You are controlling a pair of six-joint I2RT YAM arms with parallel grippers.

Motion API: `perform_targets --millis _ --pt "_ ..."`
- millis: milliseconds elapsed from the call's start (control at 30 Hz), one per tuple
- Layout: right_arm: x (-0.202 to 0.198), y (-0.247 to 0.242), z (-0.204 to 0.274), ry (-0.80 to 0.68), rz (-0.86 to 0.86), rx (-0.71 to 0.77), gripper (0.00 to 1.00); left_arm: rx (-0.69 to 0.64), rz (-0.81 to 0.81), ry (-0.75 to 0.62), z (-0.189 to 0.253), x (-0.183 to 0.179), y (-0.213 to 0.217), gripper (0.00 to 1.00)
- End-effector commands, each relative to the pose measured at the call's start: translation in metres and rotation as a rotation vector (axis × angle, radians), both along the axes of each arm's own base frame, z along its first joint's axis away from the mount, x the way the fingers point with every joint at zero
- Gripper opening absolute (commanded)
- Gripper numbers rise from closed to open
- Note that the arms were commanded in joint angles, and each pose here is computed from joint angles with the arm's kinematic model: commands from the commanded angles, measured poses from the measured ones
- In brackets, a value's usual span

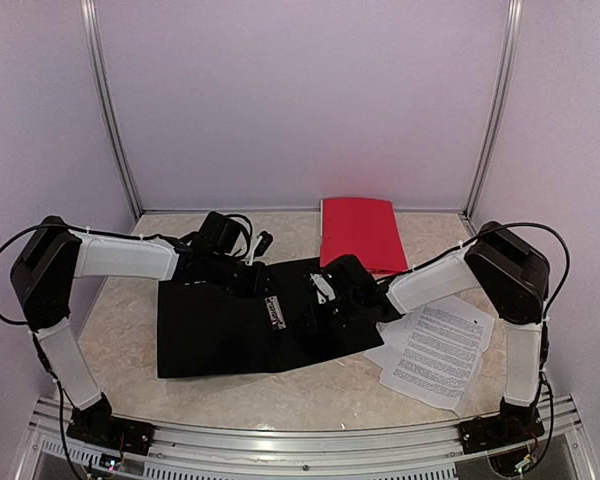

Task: Put the files into the folder
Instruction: Open the spring clip on the folder at the center of the board.

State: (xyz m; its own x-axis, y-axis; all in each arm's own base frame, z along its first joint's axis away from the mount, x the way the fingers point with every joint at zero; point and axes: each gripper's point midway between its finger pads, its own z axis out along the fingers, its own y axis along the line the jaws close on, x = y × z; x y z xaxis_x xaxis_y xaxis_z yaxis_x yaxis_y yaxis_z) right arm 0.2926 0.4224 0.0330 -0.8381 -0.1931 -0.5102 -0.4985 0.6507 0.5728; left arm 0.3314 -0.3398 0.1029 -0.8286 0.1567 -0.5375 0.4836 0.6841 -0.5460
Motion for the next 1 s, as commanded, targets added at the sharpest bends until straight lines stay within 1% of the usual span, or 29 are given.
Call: perform_targets --millis 0,67,100,233,333,400,500,600,733,867,967 --pt "-0.001 -0.008 0.004 -0.018 0.004 -0.002 0.16 0.066 0.025 0.002 -0.016 -0.005 0.015 0.25" --pt "-0.001 -0.008 0.007 -0.029 0.008 -0.003 0.16 0.117 0.078 0.019 -0.020 0.001 0.023 0.25" --pt "0.000 -0.007 0.007 -0.031 0.009 -0.004 0.16 0.151 0.107 0.030 -0.022 0.005 0.027 0.26" --pt "-0.001 -0.006 0.008 -0.028 0.016 0.004 0.16 0.273 0.213 0.094 -0.034 0.017 0.041 0.39" --pt "-0.002 -0.006 0.006 -0.026 0.017 0.004 0.16 0.308 0.242 0.147 -0.042 0.020 0.042 0.47" --pt "-0.003 -0.006 0.007 -0.026 0.017 0.006 0.17 0.317 0.243 0.175 -0.047 0.022 0.037 0.49" --pt "-0.003 -0.006 0.009 -0.030 0.018 0.009 0.16 0.340 0.255 0.226 -0.059 0.026 0.033 0.48" --pt "-0.004 -0.010 0.010 -0.035 0.015 0.006 0.16 0.344 0.253 0.252 -0.064 0.028 0.030 0.44" --pt "-0.007 -0.012 0.007 -0.031 0.016 0.003 0.16 0.364 0.252 0.296 -0.071 0.029 0.029 0.42" --pt "-0.007 -0.012 0.008 -0.033 0.014 0.010 0.16 0.374 0.258 0.326 -0.074 0.028 0.028 0.41" --pt "-0.008 -0.012 0.008 -0.033 0.017 0.013 0.16 0.384 0.274 0.337 -0.077 0.029 0.030 0.38"
